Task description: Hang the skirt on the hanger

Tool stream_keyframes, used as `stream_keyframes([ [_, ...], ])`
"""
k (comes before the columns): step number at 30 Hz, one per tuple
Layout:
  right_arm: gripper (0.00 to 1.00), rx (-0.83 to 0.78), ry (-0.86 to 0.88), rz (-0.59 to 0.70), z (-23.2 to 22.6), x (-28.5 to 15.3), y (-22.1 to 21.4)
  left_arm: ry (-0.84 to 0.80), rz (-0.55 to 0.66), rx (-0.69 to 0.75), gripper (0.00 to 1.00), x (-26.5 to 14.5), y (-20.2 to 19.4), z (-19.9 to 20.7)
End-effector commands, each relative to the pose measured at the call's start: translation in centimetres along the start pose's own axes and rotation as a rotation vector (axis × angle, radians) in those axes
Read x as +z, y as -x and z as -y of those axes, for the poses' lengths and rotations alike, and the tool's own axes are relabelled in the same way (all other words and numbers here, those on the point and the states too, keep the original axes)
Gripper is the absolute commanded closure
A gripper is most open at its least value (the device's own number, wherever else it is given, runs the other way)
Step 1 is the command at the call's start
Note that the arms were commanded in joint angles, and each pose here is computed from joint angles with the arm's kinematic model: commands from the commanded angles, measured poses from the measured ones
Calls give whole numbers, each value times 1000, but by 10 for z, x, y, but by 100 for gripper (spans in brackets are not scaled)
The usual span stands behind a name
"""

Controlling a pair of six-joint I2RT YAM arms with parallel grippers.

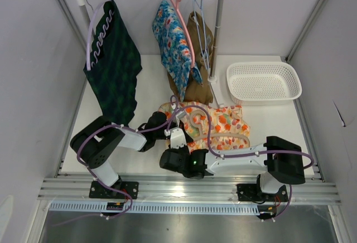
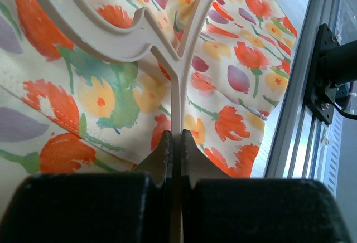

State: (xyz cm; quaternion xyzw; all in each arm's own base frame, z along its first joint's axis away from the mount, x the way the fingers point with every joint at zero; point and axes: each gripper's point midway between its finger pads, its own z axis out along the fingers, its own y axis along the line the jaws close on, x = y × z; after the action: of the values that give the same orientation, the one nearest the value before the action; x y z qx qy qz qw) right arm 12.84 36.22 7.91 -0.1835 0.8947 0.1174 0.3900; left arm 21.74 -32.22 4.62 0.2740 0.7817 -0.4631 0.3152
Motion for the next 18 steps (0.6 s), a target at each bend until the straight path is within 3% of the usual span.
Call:
stream_keyframes([
  [1, 92, 66, 29, 95, -9, -21, 42, 30, 1, 49, 100, 1, 6, -8],
  [18, 92, 67, 53, 99, -12, -37, 69, 57, -33, 91, 100, 2, 2, -11],
])
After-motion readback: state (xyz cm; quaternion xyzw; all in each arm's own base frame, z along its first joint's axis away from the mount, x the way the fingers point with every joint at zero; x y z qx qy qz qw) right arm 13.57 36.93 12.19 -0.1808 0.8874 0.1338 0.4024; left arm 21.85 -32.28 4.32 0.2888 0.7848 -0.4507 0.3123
